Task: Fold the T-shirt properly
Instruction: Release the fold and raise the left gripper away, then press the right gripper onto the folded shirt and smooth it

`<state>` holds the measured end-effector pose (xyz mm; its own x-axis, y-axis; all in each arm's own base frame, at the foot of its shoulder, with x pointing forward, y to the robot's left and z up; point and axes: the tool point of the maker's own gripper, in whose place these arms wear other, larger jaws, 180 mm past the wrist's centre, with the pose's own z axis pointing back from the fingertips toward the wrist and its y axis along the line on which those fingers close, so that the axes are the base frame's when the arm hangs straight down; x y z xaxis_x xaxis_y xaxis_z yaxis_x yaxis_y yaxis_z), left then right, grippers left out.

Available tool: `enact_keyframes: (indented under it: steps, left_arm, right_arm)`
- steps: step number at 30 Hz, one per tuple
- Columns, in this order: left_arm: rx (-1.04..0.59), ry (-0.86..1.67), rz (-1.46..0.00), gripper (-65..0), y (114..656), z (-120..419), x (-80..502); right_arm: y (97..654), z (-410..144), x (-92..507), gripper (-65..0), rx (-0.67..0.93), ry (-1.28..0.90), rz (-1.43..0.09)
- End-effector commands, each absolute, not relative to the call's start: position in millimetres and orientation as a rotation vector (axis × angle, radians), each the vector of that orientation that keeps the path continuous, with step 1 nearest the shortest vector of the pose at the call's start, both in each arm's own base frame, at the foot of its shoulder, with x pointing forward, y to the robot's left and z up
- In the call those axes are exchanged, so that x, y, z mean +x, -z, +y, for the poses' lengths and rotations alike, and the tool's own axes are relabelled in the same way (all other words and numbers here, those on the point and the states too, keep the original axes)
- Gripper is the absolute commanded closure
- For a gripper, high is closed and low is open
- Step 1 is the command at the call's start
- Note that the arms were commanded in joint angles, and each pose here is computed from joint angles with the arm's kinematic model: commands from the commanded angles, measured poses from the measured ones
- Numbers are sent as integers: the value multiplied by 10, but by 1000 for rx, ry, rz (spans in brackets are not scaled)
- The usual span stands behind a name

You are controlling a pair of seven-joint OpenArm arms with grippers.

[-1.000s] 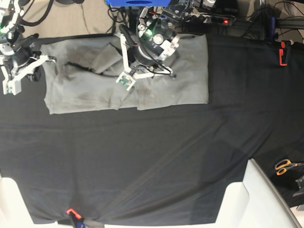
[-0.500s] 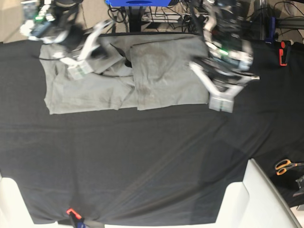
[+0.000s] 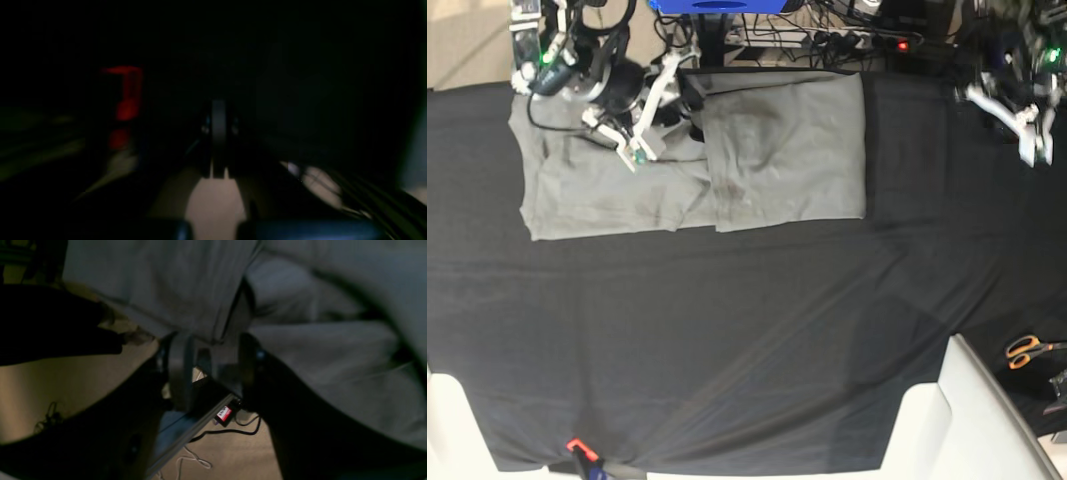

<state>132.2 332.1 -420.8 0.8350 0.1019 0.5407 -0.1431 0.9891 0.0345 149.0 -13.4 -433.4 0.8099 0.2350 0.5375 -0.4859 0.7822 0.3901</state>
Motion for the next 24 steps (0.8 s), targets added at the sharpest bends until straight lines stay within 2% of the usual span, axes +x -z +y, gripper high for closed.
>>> enact_keyframes:
  steps: [1, 6, 14, 24]
  left_arm:
    - [52, -109, -592, 0, 4223, 3383, 1286]
    - [-151, 2, -637, 0, 4471, 3133, 1108]
    - [-150, 39, -612, 0, 4403, 2999, 1287]
    - [-146, 63, -595, 0, 4391, 2967, 1294]
  right_arm:
    - [4267, -73, 1531, -231, 575, -401, -518]
    - [4272, 9, 1605, -236, 589, -407, -524]
    - [4482, 126, 1617, -236, 618, -427, -460]
    - [4511, 119, 1609, -236, 620, -421, -455]
